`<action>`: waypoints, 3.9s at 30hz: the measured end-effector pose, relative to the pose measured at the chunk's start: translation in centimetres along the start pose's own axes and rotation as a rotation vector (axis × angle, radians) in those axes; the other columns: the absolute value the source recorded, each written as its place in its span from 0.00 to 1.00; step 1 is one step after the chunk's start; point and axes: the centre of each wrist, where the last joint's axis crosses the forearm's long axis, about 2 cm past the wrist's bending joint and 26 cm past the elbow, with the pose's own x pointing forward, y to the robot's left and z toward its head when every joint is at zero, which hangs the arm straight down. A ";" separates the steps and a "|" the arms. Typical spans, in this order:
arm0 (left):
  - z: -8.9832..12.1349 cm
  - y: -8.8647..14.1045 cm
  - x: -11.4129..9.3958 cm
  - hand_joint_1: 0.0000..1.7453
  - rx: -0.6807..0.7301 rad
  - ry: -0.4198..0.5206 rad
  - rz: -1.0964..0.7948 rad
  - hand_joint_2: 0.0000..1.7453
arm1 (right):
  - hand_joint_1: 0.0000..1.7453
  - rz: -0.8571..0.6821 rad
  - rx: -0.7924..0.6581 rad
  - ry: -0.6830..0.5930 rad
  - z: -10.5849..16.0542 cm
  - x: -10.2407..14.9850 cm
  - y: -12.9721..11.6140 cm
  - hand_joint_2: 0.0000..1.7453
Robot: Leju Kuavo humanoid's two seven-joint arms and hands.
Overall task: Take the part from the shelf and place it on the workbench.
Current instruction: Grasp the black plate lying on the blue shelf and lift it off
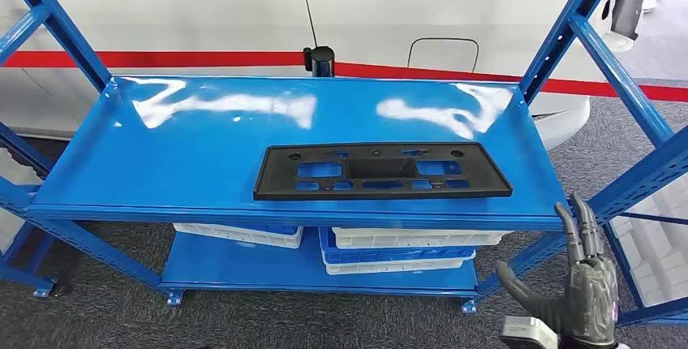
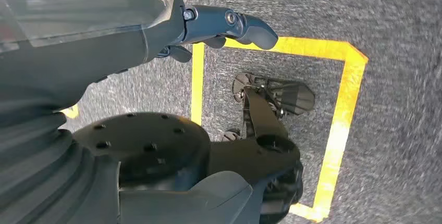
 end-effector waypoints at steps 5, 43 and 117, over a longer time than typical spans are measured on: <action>0.0 -0.6 0.4 0.00 -0.010 -0.004 -0.020 1.00 | 0.00 0.018 -0.019 -0.020 -1.3 0.2 0.7 1.00; -0.6 -2.5 5.4 0.00 -0.192 0.033 -0.330 1.00 | 0.00 0.175 0.087 0.059 -7.8 0.9 6.3 1.00; -0.1 -5.8 8.2 0.00 -0.185 -0.266 -0.634 1.00 | 0.00 0.191 0.241 0.120 -13.5 3.5 12.4 1.00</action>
